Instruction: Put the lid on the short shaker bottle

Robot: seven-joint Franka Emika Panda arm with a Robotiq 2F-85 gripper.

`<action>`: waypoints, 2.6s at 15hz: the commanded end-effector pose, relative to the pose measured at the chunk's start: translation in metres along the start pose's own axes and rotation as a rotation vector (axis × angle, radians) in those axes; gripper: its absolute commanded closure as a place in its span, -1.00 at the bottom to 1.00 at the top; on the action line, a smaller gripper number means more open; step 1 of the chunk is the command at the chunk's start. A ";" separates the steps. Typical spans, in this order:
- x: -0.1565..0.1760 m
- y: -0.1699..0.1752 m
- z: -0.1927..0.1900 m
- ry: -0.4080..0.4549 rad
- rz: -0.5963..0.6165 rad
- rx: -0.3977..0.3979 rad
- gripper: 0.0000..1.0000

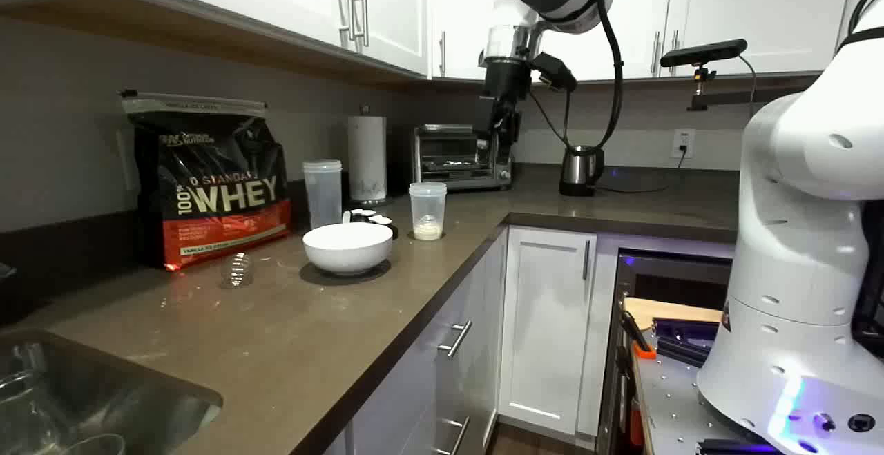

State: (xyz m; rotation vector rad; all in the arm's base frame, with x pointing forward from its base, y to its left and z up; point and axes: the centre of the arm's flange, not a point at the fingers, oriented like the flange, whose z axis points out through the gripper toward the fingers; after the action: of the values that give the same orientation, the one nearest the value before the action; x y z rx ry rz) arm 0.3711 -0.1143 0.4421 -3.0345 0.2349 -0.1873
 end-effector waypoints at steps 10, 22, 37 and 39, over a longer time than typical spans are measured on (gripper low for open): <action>0.000 0.000 0.000 0.000 0.000 0.000 -1.00; 0.000 -0.004 0.000 0.000 -0.007 -0.002 -1.00; 0.093 -0.038 0.017 -0.017 -0.072 -0.086 -1.00; 0.113 -0.036 0.023 -0.014 -0.053 -0.092 -1.00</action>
State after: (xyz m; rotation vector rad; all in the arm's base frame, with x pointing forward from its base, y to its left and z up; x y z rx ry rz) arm 0.4495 -0.0871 0.4403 -3.1087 0.1205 -0.1637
